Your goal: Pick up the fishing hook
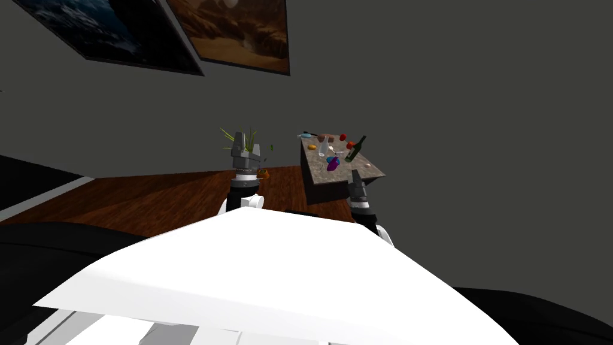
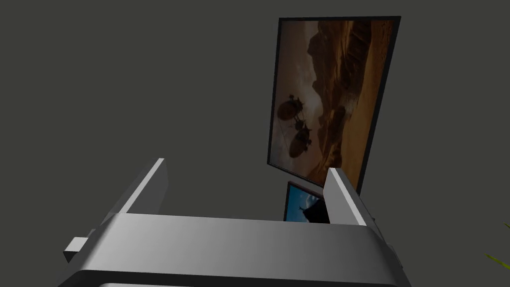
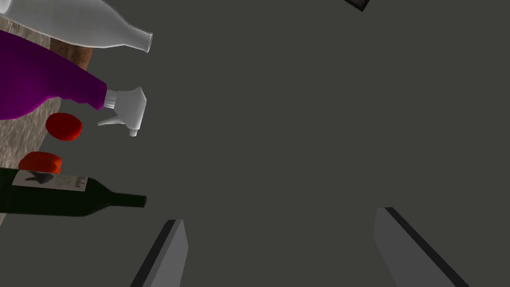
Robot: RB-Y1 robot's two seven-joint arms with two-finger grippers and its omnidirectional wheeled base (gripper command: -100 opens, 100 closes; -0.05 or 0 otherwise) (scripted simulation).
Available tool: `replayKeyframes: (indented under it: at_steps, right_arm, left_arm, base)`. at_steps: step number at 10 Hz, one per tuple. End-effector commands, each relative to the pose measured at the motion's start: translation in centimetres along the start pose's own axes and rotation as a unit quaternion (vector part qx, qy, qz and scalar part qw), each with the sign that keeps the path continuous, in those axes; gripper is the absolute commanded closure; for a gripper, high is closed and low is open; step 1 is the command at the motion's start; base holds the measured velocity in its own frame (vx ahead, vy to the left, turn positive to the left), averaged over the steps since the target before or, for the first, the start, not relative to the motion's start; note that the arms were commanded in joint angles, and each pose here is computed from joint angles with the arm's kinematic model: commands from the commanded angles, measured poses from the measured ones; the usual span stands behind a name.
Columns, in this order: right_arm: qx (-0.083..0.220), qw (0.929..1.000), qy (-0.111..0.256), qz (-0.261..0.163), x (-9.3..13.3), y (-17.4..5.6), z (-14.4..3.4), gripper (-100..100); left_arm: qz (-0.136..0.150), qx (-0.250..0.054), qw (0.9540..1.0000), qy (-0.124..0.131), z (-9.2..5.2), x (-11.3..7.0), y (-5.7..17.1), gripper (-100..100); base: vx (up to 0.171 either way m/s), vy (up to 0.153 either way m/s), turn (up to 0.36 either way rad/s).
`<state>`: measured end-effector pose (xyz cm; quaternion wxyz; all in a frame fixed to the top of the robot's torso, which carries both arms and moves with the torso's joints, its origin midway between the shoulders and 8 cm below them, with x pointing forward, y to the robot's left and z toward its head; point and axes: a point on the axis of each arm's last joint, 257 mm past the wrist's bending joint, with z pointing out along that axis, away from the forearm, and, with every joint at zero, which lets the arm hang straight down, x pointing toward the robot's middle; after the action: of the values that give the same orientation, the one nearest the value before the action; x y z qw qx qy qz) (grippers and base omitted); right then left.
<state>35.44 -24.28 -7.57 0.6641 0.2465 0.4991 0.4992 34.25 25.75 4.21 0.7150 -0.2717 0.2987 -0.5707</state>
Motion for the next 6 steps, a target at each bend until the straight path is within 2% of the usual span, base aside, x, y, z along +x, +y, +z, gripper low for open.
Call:
replayKeyframes:
  at_steps: [1,3,6]
  right_arm:
    - [0.03,0.9985,0.029,-0.034,1.2,-2.0,-1.2,-100]
    - [0.064,0.9927,0.068,-0.076,2.5,-4.8,-3.1,-100]
    - [0.11,0.9755,0.13,-0.139,3.8,-9.0,-6.5,-100]
  left_arm:
    - [0.0,0.0,1.0,0.0,0.0,0.0,0.0,0]
    - [0.0,0.0,1.0,0.0,0.0,0.0,0.0,0]
    - [0.0,0.0,1.0,0.0,0.0,0.0,0.0,0]
  base:
    - [-0.149,-0.031,0.255]
    - [-0.139,-0.028,0.266]
    - [-0.115,-0.001,0.276]
